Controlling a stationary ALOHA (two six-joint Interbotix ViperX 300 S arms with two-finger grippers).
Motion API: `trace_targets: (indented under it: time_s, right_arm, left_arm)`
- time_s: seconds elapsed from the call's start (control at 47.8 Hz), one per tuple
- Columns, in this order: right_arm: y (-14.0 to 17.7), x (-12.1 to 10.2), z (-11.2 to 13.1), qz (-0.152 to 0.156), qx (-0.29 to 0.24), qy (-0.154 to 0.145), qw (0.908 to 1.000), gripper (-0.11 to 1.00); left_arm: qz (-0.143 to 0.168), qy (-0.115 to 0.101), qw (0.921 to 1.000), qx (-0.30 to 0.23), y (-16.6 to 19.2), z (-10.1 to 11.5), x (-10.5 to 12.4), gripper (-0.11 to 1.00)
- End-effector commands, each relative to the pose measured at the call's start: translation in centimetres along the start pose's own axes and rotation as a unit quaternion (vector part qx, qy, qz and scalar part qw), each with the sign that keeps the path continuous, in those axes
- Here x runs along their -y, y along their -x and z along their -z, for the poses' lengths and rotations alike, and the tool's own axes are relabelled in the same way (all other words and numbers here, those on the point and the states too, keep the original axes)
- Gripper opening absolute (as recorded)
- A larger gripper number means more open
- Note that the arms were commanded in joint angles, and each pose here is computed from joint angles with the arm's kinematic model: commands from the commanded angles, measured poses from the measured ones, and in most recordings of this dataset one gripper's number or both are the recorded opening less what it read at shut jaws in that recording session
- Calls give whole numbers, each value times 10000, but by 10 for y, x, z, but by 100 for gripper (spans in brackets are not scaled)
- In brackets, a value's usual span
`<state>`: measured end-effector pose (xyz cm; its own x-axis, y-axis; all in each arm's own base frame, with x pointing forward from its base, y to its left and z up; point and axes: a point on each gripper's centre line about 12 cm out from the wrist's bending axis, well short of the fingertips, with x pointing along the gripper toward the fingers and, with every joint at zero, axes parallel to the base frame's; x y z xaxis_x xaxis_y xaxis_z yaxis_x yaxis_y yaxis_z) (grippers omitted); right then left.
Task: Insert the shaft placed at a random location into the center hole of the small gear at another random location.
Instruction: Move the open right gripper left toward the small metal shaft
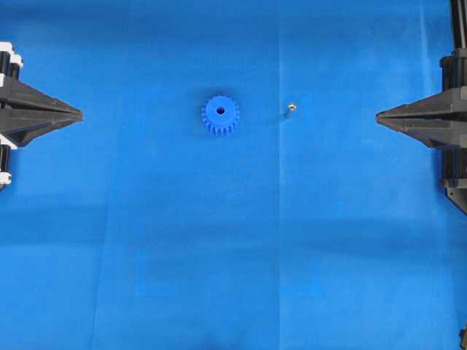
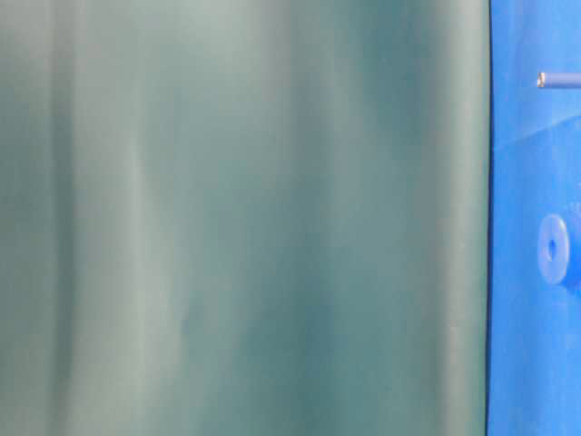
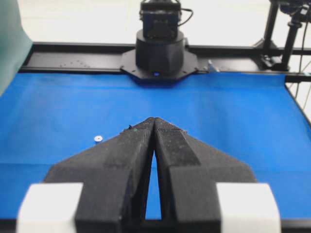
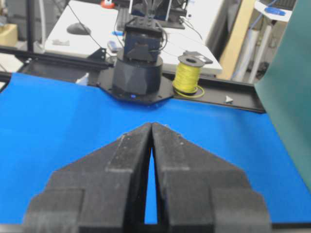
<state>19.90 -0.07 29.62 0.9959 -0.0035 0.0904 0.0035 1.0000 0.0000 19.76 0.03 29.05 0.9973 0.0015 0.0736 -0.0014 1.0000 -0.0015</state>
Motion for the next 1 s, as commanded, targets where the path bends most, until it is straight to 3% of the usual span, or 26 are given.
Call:
trace_targets:
  time_s: [0.0, 0.251, 0.481, 0.628, 0.837, 0.879, 0.983]
  right_arm:
    - [-2, 0, -5, 0, 46, 8, 10000, 0]
    - [-13, 7, 13, 167, -183, -26, 9997, -6]
    - [-35, 26, 53, 603, -663, -170, 9958, -2]
    - [-49, 41, 86, 917, -1060, -315, 9896, 18]
    - [-67, 51, 127, 1126, -1409, -379, 9829, 77]
    - [-69, 53, 135, 1174, -1483, -391, 9812, 79]
    - [-75, 60, 157, 1317, -1710, -429, 9755, 69]
  left_arm:
    - [66, 29, 9999, 76, -2, -8, 3, 0]
    - [66, 21, 9999, 99, -1, -9, 3, 0]
    - [66, 21, 9999, 76, -1, -7, 3, 0]
    - [56, 35, 10000, 69, -1, -6, 2, 0]
    - [66, 21, 10000, 61, 0, -6, 3, 0]
    - [66, 21, 10000, 53, 0, -5, 3, 0]
    - [66, 21, 10000, 46, 0, -5, 3, 0]
